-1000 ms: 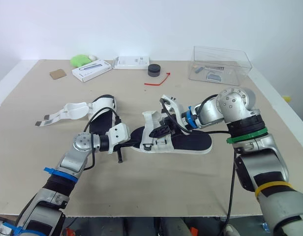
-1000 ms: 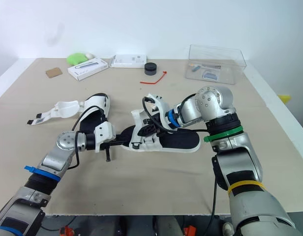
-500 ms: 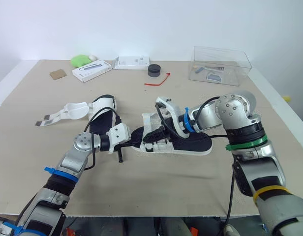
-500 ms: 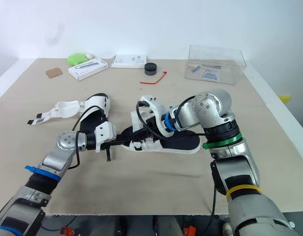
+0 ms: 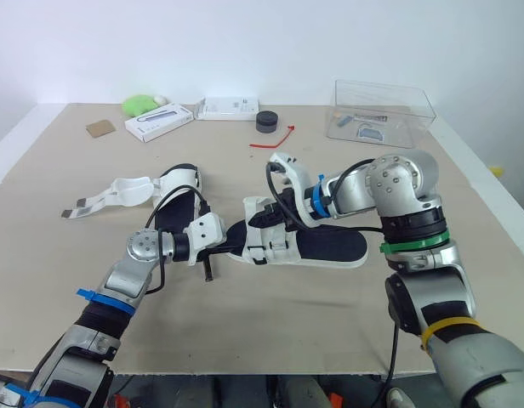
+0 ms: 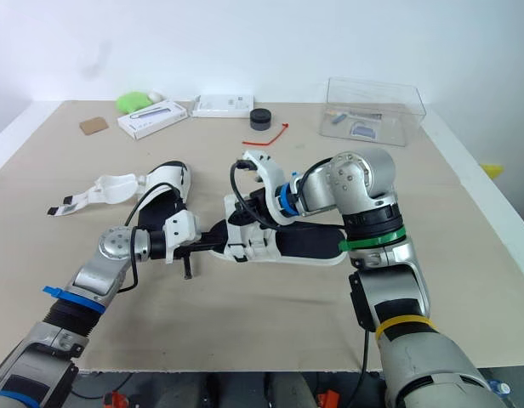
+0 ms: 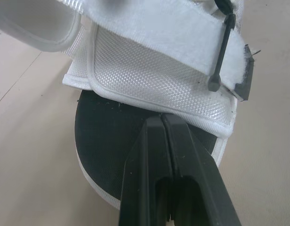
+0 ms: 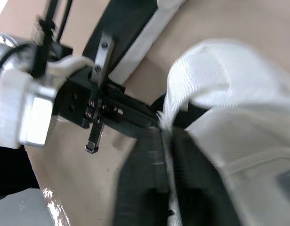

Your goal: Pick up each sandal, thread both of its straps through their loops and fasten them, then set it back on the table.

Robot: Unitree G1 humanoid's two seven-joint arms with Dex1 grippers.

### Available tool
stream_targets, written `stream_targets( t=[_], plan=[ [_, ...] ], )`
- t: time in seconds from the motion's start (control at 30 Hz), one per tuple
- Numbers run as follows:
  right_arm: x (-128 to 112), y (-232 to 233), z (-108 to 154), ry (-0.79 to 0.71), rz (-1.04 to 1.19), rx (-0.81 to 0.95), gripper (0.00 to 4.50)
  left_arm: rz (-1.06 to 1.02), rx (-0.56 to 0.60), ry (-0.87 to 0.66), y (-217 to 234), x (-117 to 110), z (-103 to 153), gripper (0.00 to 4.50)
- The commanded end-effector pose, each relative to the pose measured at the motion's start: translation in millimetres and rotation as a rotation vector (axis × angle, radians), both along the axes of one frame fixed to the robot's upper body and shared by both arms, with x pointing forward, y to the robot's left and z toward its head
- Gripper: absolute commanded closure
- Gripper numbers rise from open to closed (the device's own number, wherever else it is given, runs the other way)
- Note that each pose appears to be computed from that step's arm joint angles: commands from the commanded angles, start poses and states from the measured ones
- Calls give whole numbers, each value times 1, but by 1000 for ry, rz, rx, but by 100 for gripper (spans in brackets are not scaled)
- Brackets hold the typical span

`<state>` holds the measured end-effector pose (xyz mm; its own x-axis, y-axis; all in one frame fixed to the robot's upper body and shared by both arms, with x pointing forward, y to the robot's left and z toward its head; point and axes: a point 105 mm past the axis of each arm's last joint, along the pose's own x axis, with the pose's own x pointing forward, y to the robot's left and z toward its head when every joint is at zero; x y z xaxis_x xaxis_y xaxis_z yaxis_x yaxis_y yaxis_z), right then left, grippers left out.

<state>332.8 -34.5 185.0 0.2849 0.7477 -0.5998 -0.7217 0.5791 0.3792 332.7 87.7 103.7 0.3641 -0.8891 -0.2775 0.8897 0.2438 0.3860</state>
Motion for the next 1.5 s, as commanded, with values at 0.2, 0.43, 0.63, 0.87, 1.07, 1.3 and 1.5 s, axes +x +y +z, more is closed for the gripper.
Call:
stream_targets(
  t=[0.2, 0.43, 0.63, 0.87, 1.07, 1.3, 1.5],
  plan=[
    [-15, 0, -8, -71, 46, -22, 444, 36, 96, 98, 10, -3, -33, 450],
    [-25, 1, -9, -125, 66, -18, 444, 33, 98, 98, 9, -2, -33, 450],
    [-29, -3, 5, -242, 90, -36, 351, 23, 99, 100, 7, -2, -33, 450],
    [-52, -24, 33, -268, 206, 55, 44, 16, 107, 102, 8, -4, -33, 450],
    [-96, -36, 7, -78, 384, 82, 2, 13, 113, 102, 9, -5, -33, 450],
    [-74, -24, -20, -104, 223, 65, 2, 6, 110, 102, 8, -5, -32, 450],
    [-65, -12, -28, -118, 165, 59, 2, 4, 112, 102, 8, -5, -32, 450]
  ],
)
